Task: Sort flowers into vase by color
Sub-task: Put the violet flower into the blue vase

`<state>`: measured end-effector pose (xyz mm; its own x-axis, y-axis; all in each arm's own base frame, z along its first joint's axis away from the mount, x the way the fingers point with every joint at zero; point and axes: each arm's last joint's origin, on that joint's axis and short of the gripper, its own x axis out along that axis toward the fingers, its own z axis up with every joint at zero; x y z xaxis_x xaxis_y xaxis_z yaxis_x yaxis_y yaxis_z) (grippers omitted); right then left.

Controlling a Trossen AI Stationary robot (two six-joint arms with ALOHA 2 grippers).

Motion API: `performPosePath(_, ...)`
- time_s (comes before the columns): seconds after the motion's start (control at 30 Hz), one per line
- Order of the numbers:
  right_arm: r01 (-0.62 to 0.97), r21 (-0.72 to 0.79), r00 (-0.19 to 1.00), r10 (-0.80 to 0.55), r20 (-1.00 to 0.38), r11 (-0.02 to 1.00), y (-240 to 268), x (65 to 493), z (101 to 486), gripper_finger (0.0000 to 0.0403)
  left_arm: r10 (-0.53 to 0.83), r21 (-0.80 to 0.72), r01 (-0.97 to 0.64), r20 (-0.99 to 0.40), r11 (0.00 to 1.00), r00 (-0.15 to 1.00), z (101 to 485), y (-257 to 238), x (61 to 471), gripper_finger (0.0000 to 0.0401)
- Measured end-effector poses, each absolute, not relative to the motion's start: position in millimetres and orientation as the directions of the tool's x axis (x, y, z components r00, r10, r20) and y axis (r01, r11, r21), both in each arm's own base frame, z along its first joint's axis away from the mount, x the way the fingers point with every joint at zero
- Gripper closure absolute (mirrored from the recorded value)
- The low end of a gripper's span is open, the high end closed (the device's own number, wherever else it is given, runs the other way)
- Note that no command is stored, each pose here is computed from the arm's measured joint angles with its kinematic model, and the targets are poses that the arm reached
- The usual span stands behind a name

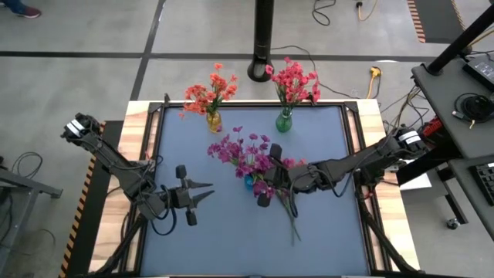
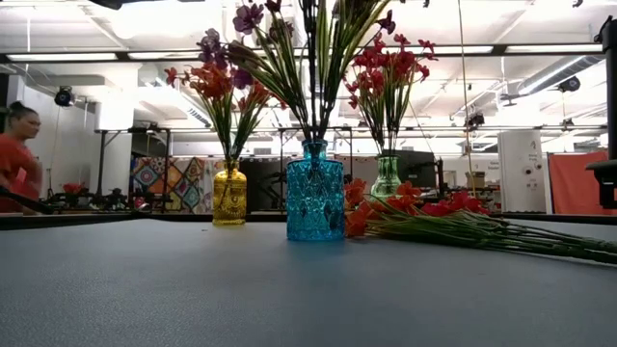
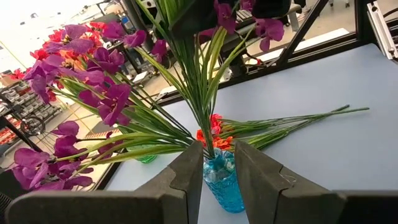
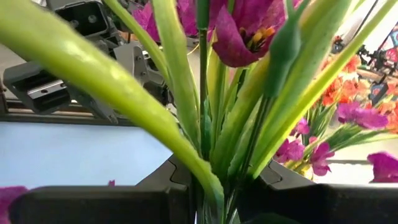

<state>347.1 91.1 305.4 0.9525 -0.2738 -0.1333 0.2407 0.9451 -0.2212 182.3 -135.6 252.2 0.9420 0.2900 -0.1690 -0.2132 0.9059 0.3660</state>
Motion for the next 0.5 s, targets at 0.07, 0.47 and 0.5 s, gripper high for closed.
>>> performPosePath(0.07, 0.245, -0.208, 0.951, -0.277, -0.136, 0.947, 90.1, 347.2, 304.2, 0.0335, 0.29, 0.366, -0.213, -0.169, 0.906, 0.942, 252.2, -135.6, 182.3, 0.0324)
performPosePath(0.47, 0.265, -0.168, 0.945, -0.29, -0.149, 0.949, 85.1, 347.4, 298.8, 0.0335, 0.29, 0.366, -0.213, -0.169, 0.906, 0.942, 252.1, -135.7, 182.3, 0.0324)
performPosePath(0.5, 0.267, -0.165, 0.945, -0.292, -0.149, 0.949, 84.6, 347.4, 298.6, 0.0335, 0.29, 0.366, -0.213, -0.169, 0.906, 0.942, 252.2, -135.7, 182.2, 0.0324)
